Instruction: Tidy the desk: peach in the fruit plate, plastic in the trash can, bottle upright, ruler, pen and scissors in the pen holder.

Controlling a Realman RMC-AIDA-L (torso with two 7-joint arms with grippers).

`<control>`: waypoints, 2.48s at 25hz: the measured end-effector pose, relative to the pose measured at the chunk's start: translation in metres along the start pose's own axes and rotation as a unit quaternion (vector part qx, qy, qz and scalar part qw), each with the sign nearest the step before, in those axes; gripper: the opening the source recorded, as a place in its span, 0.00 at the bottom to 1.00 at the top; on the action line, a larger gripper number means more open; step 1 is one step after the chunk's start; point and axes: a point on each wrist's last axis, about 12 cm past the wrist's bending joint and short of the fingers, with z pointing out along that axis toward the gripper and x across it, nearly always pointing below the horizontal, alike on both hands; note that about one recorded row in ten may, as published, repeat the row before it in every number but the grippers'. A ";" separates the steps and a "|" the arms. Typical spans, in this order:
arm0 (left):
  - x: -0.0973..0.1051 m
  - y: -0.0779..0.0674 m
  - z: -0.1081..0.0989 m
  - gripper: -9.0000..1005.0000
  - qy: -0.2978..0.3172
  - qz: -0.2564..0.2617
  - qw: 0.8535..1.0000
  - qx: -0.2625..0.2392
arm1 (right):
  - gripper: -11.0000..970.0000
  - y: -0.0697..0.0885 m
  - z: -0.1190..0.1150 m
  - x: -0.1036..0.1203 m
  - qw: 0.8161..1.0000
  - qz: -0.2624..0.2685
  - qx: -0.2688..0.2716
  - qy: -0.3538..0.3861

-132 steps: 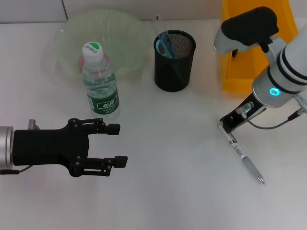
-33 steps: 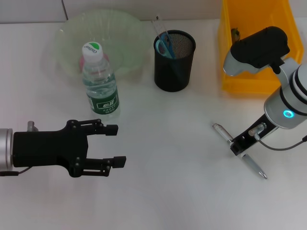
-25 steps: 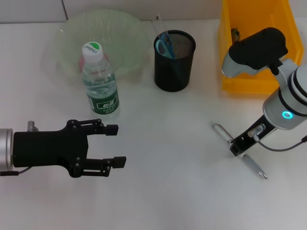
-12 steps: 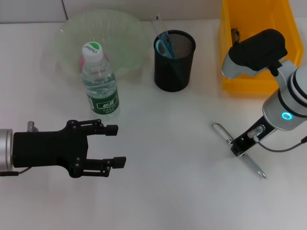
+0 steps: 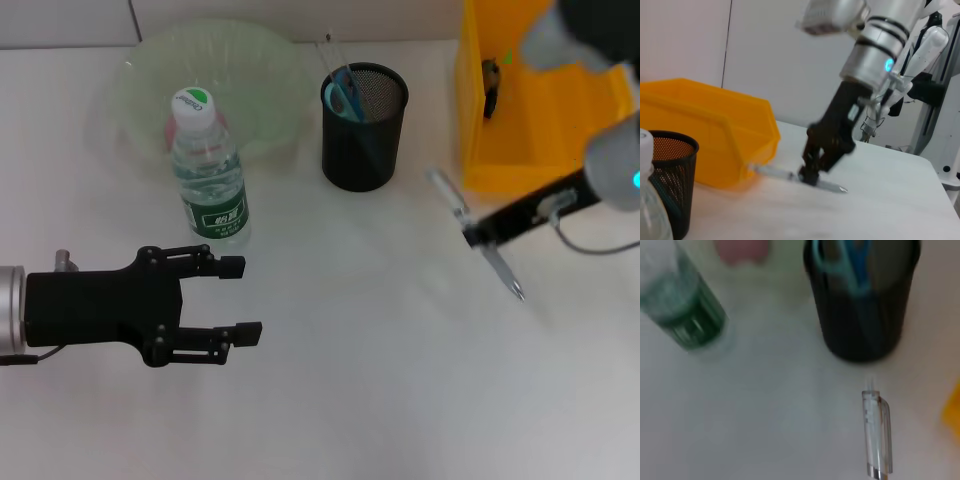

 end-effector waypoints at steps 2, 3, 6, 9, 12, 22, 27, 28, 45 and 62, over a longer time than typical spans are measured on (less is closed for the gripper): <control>0.000 0.000 0.000 0.80 -0.001 -0.002 1.000 0.000 | 0.15 -0.008 -0.017 -0.002 0.998 0.001 -0.027 -0.058; 0.000 0.000 0.000 0.80 -0.001 -0.002 1.000 0.000 | 0.15 -0.014 -0.024 -0.004 0.995 -0.004 -0.044 -0.092; 0.000 -0.001 0.002 0.80 -0.006 -0.004 1.000 0.002 | 0.15 -0.030 -0.041 -0.007 0.975 -0.022 -0.085 -0.204; 0.000 -0.002 0.004 0.80 -0.011 -0.008 1.000 0.004 | 0.15 -0.047 -0.043 -0.010 0.937 -0.016 -0.121 -0.327; 0.000 -0.002 0.006 0.80 -0.017 -0.013 1.000 0.006 | 0.15 -0.061 -0.027 -0.014 0.902 -0.011 -0.120 -0.416; -0.001 -0.001 0.008 0.80 -0.030 -0.016 0.999 0.002 | 0.15 -0.052 0.066 -0.037 0.860 0.006 -0.101 -0.500; -0.002 -0.001 0.008 0.80 -0.036 -0.016 0.999 0.000 | 0.15 -0.045 0.081 -0.036 0.874 0.001 -0.090 -0.478; -0.002 -0.001 0.008 0.80 -0.036 -0.016 0.999 0.000 | 0.15 -0.044 0.082 -0.035 0.876 0.001 -0.090 -0.475; 0.001 -0.003 0.006 0.80 -0.037 -0.023 0.999 -0.003 | 0.52 -0.047 0.076 -0.006 0.858 0.020 -0.133 -0.496; 0.012 -0.010 -0.004 0.80 -0.032 -0.039 0.999 -0.006 | 0.73 -0.040 0.021 0.129 0.849 -0.184 -0.321 -0.378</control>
